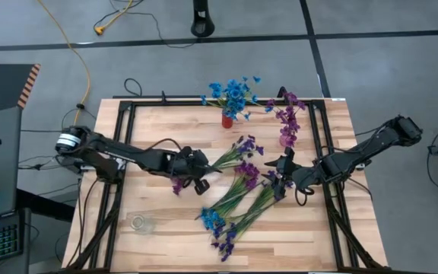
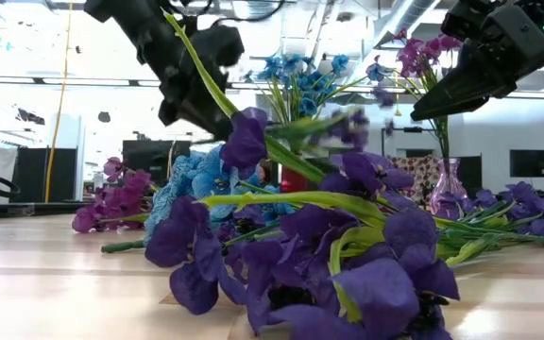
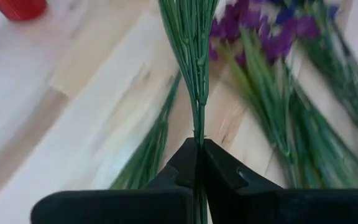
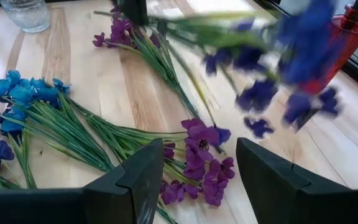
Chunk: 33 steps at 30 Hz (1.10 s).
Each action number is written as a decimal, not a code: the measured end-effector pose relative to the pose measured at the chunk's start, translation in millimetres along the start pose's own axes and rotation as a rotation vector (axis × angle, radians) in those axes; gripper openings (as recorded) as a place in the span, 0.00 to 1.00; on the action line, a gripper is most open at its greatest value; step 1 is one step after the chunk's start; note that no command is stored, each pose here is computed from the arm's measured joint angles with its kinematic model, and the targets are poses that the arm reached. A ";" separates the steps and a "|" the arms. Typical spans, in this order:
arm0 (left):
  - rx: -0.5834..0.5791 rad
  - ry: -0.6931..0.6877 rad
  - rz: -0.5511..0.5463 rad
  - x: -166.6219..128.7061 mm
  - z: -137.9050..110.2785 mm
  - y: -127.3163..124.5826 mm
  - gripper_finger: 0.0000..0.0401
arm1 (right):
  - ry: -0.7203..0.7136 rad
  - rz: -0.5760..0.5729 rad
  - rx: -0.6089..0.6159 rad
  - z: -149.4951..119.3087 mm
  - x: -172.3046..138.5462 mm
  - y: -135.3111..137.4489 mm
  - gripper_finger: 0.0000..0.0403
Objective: Sort flowers into vase by color
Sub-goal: Put the top dark blue flowers into the transparent vase
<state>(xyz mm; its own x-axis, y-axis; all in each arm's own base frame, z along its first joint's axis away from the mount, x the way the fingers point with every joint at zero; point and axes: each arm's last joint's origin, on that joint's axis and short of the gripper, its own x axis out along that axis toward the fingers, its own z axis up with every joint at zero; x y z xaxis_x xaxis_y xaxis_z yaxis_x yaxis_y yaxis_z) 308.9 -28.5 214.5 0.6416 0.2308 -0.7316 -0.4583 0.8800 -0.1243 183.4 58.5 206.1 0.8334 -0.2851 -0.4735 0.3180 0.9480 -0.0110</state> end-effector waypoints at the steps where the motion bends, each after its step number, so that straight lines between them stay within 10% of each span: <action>1: 0.000 -0.019 0.006 -4.4 1.4 -0.3 0.00 | 0.000 0.000 -0.001 0.0 0.1 0.0 0.57; 20: 0.005 -0.410 0.054 -109.1 7.0 -14.0 0.00 | 0.000 0.000 0.000 0.0 0.0 0.0 0.57; 33: -0.024 -0.624 0.177 -156.5 -46.6 -46.5 0.00 | 0.000 0.000 -0.001 0.0 0.1 0.0 0.57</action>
<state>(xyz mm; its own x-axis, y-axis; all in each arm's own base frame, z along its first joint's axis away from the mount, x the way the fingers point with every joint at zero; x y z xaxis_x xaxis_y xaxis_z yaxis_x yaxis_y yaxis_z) 201.1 -124.8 303.5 0.7887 0.5756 -0.2160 -0.5988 0.7988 -0.0579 183.4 58.5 206.0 0.8332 -0.2852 -0.4737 0.3179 0.9480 -0.0116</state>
